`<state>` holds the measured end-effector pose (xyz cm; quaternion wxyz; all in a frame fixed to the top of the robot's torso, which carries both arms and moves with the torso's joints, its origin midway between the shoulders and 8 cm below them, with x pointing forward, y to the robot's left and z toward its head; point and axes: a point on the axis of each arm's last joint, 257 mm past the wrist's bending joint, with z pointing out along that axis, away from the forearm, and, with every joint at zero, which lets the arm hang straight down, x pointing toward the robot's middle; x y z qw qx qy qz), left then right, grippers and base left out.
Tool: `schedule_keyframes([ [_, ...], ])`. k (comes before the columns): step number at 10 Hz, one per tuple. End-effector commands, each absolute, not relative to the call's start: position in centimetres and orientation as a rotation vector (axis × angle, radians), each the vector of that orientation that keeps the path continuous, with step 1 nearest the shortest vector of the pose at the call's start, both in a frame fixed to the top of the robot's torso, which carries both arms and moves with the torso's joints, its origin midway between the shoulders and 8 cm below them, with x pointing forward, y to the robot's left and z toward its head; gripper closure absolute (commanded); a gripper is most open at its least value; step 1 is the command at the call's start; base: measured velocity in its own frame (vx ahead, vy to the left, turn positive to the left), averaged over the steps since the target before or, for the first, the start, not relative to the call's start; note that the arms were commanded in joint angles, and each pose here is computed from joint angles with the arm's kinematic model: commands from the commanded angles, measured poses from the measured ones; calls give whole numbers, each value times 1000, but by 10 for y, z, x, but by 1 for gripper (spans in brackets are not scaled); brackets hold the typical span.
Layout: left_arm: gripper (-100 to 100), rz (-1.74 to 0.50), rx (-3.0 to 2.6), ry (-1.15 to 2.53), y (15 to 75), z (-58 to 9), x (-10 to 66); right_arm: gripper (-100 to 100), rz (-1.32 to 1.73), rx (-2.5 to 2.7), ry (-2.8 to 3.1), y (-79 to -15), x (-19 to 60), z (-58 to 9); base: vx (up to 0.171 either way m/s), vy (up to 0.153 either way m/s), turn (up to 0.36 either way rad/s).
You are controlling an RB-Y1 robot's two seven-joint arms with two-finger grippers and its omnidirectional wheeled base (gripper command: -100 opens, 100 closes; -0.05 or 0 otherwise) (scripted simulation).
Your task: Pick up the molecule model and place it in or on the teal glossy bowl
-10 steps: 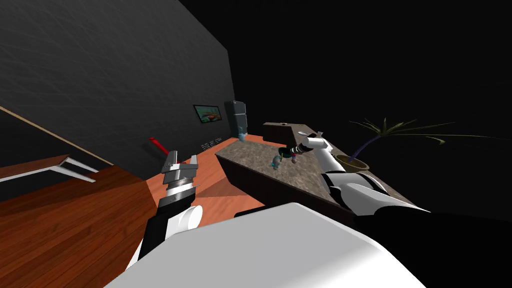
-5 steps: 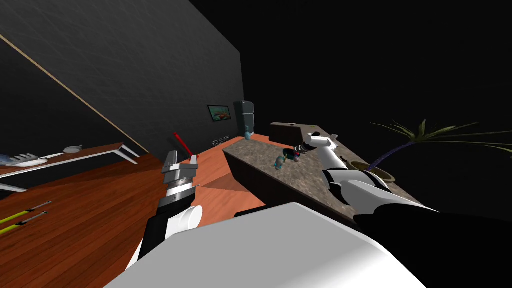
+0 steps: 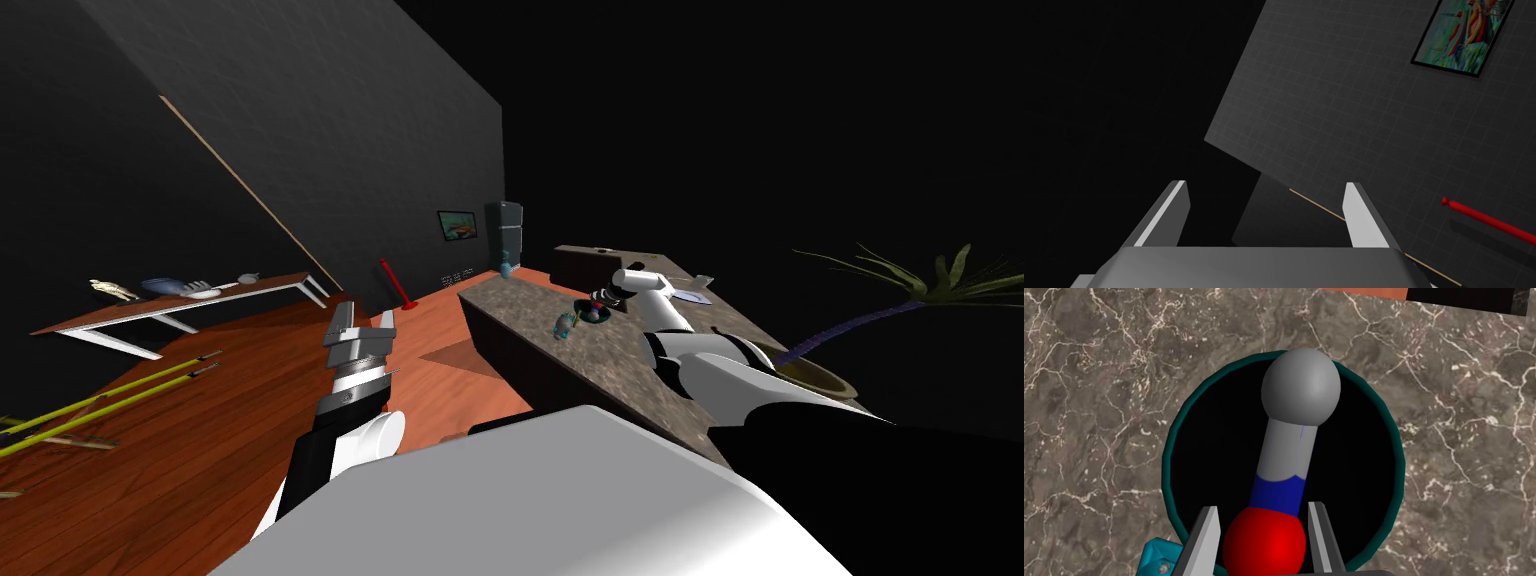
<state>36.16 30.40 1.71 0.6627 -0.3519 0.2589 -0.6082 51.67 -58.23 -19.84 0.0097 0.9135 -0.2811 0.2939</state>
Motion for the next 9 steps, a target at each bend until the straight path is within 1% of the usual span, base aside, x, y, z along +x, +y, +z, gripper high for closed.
schedule_keyframes([
  [1, 0, -1375, -795, 585, 304, 17, 362, 100, 930, 2840, -911, -587, 519, -196, -45, -51, 155],
  [3, 0, -1375, -796, 585, 304, 17, 362, 100, 957, 2820, -962, -594, 524, -189, -49, -56, 170],
  [4, 0, -1375, -796, 585, 304, 17, 362, 100, 946, 2827, -945, -591, 523, -191, -21, -23, 66],
  [5, 0, -1375, -796, 585, 304, 17, 362, -100, 951, 2825, -949, -591, 524, -191, 0, 0, 0],
  [9, 0, -1375, -796, 585, 304, 17, 362, -100, 951, 2826, -949, -591, 524, -191, 0, 0, 0],
])
